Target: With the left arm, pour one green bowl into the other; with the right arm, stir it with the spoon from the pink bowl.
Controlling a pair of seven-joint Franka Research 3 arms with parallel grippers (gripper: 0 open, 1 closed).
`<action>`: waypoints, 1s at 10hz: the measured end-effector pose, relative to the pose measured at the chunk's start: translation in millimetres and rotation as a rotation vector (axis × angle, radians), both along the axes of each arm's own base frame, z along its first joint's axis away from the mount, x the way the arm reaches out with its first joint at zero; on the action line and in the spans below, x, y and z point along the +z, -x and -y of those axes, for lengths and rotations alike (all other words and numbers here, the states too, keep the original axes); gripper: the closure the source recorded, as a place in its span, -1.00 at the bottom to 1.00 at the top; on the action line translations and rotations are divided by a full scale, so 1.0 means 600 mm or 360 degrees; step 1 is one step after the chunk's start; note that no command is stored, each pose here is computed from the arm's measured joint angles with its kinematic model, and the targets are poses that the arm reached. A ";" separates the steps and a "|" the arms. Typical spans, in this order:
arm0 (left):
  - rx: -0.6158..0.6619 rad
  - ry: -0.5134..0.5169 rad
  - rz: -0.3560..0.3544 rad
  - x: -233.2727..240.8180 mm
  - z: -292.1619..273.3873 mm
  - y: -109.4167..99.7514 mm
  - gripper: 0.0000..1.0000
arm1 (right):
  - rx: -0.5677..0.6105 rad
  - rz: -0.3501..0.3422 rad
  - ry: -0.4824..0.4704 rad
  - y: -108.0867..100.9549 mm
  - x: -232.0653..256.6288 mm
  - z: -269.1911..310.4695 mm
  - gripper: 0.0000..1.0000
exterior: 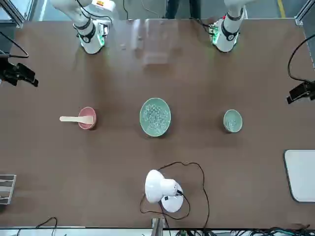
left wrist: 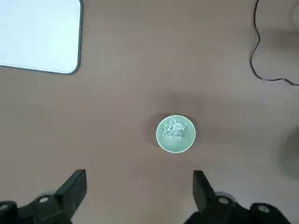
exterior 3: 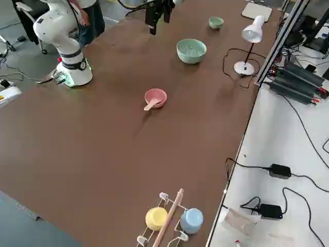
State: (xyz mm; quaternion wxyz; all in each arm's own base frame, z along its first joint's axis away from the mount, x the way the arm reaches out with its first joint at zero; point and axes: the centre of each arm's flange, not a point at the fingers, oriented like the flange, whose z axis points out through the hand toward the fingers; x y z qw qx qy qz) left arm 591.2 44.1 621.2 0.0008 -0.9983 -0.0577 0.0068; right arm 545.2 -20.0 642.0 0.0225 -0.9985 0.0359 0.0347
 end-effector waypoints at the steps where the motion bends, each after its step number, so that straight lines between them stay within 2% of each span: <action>1: -0.0001 0.0000 0.0000 0.000 0.001 0.000 -1.00 | -0.0002 0.0000 0.0006 0.000 0.000 0.002 -1.00; 4: 0.0008 0.0004 0.0000 0.000 -0.003 0.000 -1.00 | -0.0025 -0.0002 0.0014 -0.002 -0.011 0.015 -1.00; 6: 0.0061 0.0035 -0.0035 -0.021 -0.037 -0.003 -1.00 | -0.0070 0.0022 -0.0017 -0.012 -0.054 0.035 -1.00; 8: 0.0090 0.0057 -0.0118 -0.077 -0.063 -0.022 -0.98 | -0.0163 0.0029 -0.0144 -0.016 -0.143 0.064 -1.00; 10: 0.0172 0.0077 -0.0151 -0.134 -0.123 -0.037 -0.93 | -0.0159 -0.0005 -0.0332 -0.006 -0.209 0.076 -1.00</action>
